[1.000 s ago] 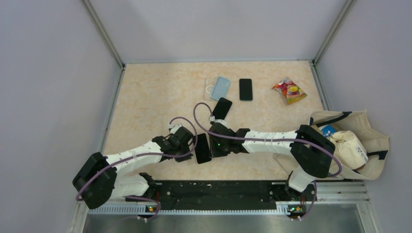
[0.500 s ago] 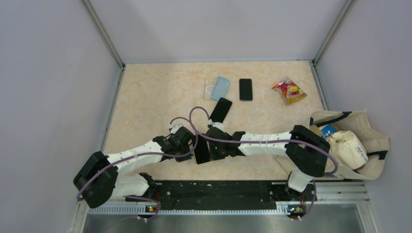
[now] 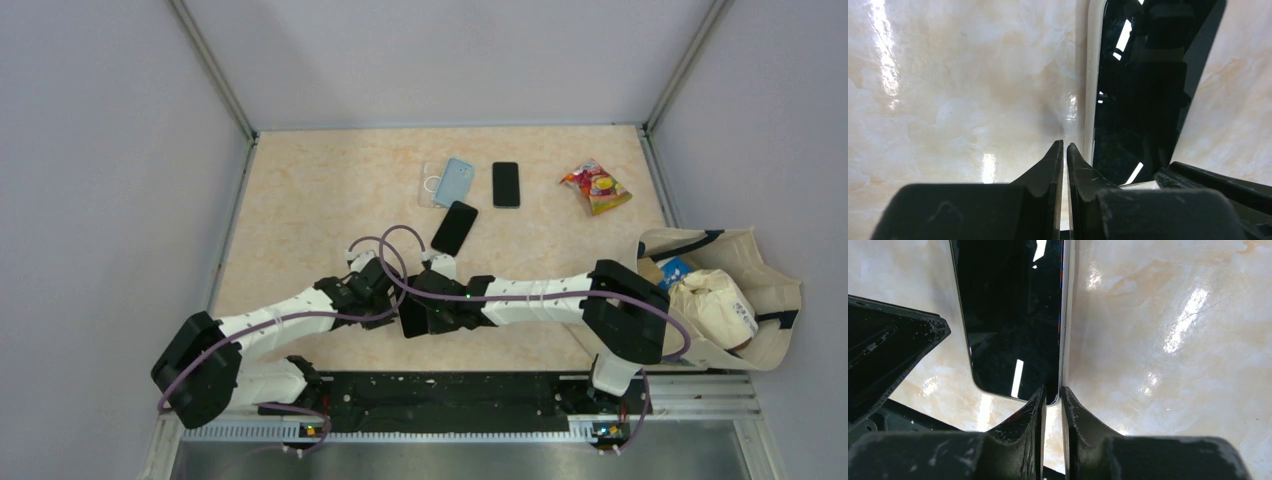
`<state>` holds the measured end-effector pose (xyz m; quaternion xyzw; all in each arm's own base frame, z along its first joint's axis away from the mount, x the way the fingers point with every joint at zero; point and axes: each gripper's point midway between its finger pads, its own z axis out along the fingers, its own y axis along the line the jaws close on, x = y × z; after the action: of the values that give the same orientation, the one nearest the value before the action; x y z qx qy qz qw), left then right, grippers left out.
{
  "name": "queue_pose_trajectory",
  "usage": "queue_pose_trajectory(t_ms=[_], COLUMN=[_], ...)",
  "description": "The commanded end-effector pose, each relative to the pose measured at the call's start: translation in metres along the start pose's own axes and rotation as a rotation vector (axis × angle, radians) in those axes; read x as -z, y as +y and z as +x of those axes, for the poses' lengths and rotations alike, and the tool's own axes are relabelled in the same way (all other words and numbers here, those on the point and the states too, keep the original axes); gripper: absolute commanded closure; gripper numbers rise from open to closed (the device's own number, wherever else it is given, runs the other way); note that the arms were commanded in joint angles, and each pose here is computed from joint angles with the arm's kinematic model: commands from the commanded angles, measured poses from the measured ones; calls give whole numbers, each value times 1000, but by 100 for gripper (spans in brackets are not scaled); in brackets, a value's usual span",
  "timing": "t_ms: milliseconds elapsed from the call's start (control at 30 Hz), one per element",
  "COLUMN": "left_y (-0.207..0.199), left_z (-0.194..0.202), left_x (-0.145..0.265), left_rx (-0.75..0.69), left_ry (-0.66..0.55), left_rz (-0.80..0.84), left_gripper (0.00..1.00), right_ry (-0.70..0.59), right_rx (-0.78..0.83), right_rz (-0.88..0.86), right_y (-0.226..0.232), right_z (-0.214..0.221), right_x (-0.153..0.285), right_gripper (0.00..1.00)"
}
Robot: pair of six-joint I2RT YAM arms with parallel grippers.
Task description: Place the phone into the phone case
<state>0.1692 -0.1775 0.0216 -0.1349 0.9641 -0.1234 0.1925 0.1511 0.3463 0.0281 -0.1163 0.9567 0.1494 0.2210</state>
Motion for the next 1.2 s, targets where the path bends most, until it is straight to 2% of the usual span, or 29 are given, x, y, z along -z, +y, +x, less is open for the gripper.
queue_pose_trajectory(t_ms=[0, 300, 400, 600, 867, 1167], left_y=[-11, 2, -2, -19, -69, -70], left_z=[-29, -52, -56, -59, -56, -47], left_x=[8, -8, -15, -30, -36, -42], left_rx=[12, 58, 51, 4, -96, -106], left_ry=[-79, -83, -70, -11, 67, 101], left_rz=[13, -54, -54, -47, 99, 99], left_gripper=[87, 87, 87, 91, 92, 93], right_ry=[12, -80, -90, -111, -139, -141], right_rx=[-6, -53, -74, -95, -117, -143], right_rz=[22, -138, -187, -215, -161, -52], right_y=[-16, -15, -15, -15, -23, -46], right_z=[3, -55, -70, -92, -103, -100], right_x=[2, 16, 12, 6, 2, -13], right_gripper=[81, 59, 55, 55, 57, 67])
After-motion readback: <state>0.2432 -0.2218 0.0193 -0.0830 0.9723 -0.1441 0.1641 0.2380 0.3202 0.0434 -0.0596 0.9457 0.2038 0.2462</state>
